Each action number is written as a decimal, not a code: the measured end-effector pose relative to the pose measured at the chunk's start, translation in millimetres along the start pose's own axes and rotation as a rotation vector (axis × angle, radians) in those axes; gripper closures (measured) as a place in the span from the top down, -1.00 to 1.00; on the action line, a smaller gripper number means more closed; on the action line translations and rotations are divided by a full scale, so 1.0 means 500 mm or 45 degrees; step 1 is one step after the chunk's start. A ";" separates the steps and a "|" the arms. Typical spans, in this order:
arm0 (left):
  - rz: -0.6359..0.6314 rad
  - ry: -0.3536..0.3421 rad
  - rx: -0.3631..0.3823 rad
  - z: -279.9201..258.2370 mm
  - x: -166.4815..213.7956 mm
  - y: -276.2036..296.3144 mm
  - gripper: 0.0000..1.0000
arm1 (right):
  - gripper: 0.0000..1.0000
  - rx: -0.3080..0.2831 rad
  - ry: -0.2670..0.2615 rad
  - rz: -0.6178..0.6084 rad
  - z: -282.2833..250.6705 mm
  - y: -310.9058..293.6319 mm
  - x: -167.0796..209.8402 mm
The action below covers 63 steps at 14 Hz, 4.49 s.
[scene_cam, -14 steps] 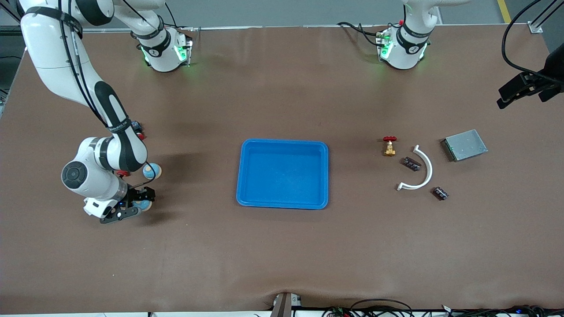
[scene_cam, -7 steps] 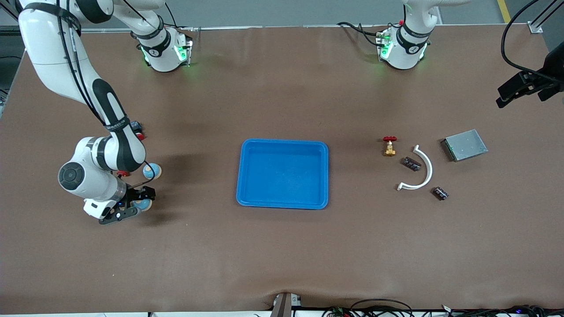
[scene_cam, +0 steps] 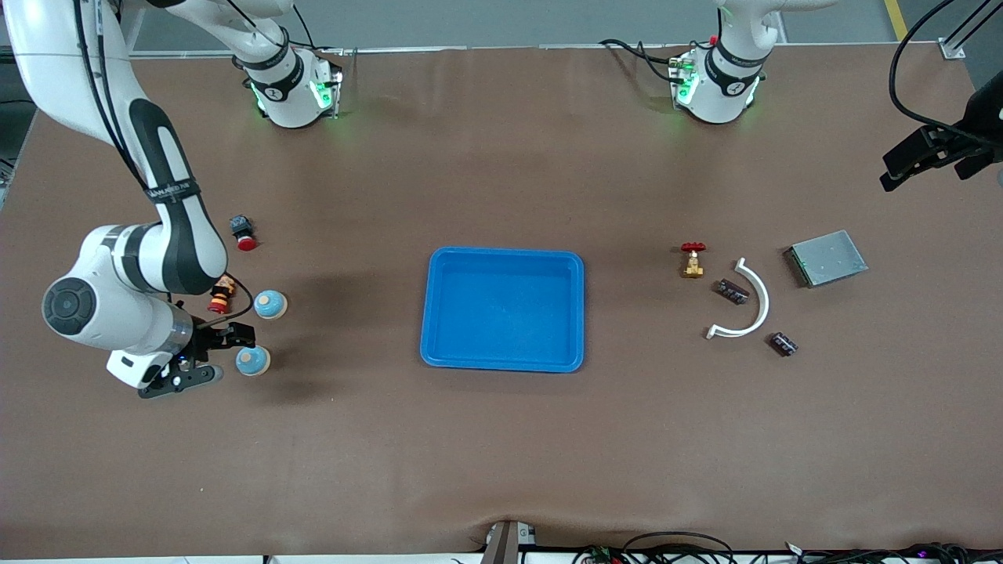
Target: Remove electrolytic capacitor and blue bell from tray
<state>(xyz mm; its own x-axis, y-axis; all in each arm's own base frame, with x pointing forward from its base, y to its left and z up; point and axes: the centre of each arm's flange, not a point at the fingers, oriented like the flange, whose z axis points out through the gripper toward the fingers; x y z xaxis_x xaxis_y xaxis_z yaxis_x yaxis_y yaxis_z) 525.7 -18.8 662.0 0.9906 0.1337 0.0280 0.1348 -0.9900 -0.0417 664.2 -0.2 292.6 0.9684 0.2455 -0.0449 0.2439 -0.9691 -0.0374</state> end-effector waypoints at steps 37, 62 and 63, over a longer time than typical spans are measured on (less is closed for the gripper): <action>0.039 0.014 -0.002 -0.022 -0.022 0.016 1.00 | 1.00 0.023 0.045 0.399 -0.654 -0.037 -0.180; 0.077 0.006 -0.048 -0.028 -0.045 0.020 1.00 | 1.00 -0.038 0.036 0.417 -0.652 -0.024 -0.191; 0.077 0.005 -0.048 -0.027 -0.045 0.020 1.00 | 1.00 -0.038 0.039 0.417 -0.651 -0.024 -0.190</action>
<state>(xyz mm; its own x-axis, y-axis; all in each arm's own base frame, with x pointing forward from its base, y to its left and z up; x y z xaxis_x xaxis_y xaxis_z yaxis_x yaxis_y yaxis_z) 504.5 -32.4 674.4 0.9968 0.0733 0.0303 0.0736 -0.9973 -0.0059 586.2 -20.3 622.0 0.9966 -0.0796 -0.0199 -0.0796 -0.9968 0.0034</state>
